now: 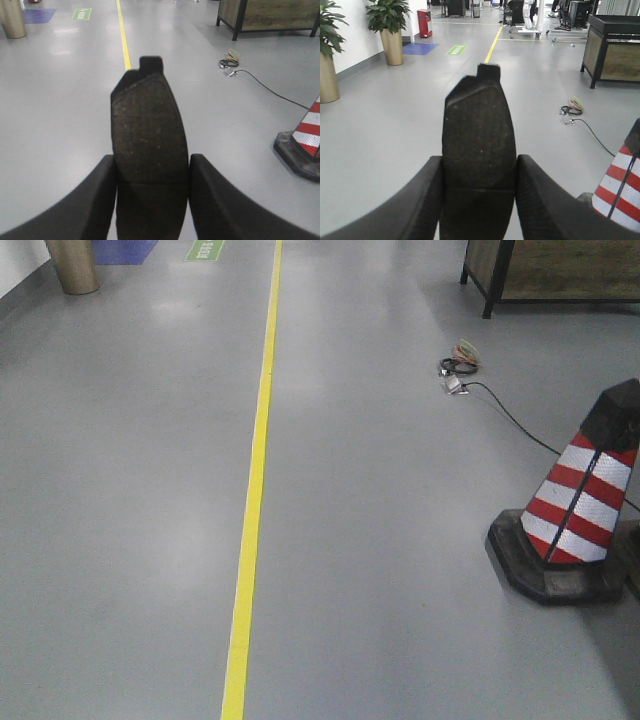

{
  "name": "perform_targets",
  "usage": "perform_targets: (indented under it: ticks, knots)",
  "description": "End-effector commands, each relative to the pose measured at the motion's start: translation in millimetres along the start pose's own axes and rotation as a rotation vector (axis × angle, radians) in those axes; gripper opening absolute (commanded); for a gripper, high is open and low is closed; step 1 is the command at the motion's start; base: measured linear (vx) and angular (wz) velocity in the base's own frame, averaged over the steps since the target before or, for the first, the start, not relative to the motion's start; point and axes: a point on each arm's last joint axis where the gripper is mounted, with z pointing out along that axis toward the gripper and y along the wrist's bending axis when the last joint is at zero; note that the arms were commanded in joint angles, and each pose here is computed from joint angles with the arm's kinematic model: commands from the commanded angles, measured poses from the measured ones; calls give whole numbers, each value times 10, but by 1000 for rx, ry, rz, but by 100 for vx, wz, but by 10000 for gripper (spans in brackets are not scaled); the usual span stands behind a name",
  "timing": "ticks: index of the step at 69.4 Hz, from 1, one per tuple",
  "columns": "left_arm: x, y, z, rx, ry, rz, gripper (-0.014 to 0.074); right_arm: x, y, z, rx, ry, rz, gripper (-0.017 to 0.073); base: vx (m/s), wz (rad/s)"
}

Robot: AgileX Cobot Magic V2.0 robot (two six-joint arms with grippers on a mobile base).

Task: Move and align brake pads A on conveyor
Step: 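Drive along the yellow floor line past the striped cones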

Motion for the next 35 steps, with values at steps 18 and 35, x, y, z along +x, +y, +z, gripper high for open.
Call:
perform_targets:
  ticks: [18, 35]
  knots:
    - [-182, -2, -25, 0, -123, -13, -6, -187, 9, -27, -11, -122, -14, -4, 56, -4]
    - [-182, -2, -25, 0, -123, -13, -6, -187, 9, -27, -11, -122, -14, -4, 53, 3]
